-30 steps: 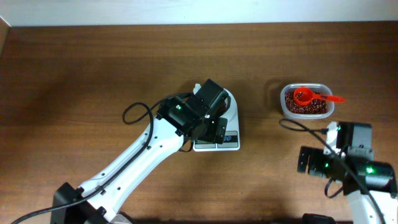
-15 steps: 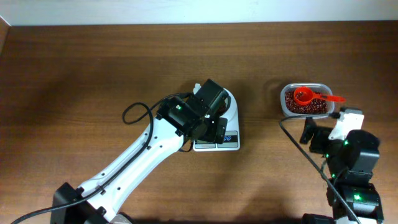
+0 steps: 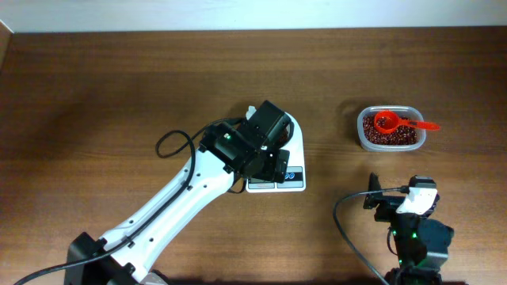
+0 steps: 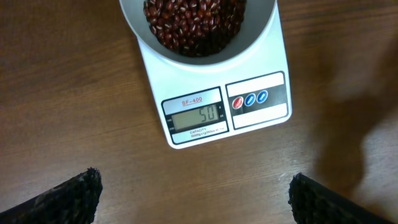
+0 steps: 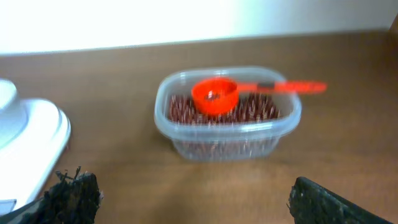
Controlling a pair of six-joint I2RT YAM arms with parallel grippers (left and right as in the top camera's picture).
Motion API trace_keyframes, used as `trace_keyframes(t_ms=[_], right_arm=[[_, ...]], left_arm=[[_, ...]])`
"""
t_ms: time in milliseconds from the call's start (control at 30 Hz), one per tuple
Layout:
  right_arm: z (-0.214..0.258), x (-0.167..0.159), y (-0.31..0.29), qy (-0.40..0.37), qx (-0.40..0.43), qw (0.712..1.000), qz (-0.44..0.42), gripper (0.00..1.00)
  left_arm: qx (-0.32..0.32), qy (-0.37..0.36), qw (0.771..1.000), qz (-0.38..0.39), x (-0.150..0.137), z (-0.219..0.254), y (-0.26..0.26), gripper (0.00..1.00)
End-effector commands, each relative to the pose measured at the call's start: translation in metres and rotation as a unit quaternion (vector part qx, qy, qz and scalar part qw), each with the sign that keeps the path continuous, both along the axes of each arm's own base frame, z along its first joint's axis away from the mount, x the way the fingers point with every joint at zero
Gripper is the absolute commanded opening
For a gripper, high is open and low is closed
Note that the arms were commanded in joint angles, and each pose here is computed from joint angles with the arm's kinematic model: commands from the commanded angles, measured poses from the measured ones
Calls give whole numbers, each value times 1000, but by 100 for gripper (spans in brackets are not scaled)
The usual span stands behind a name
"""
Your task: Scoop item into bowl and weigh 50g on scale
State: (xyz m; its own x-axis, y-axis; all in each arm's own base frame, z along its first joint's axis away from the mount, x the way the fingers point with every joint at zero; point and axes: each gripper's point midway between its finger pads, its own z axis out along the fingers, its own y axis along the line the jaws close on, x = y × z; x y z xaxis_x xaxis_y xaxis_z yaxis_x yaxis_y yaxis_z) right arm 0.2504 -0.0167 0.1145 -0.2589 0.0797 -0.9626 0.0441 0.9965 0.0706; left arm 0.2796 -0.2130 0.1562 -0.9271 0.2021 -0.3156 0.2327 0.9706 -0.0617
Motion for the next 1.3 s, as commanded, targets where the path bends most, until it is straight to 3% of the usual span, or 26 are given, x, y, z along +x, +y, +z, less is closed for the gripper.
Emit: trace_keyframes(t_ms=[0, 67, 900, 1067, 1167, 1200, 1267], right_arm=[[30, -3, 2, -69, -12, 998, 2, 99], [44, -5, 2, -99, -16, 995, 4, 99], [44, -5, 2, -98, -16, 995, 4, 99], [44, -5, 2, -98, -16, 995, 4, 99], [44, -5, 2, -98, -16, 995, 4, 99], [44, -5, 2, -98, -16, 995, 4, 99], [44, -5, 2, -98, -16, 995, 4, 99]], left_arm=[[3, -5, 1000, 4, 2, 2, -1, 99], [3, -5, 1000, 4, 2, 2, -1, 99], [-3, -12, 1000, 4, 2, 8, 0, 99], [-80, -103, 991, 5, -15, 85, 14, 99], [-107, -183, 977, -25, -33, 136, 34, 99], [-107, -242, 964, 3, -40, 163, 61, 99], [-117, -272, 955, 13, -52, 174, 77, 99]])
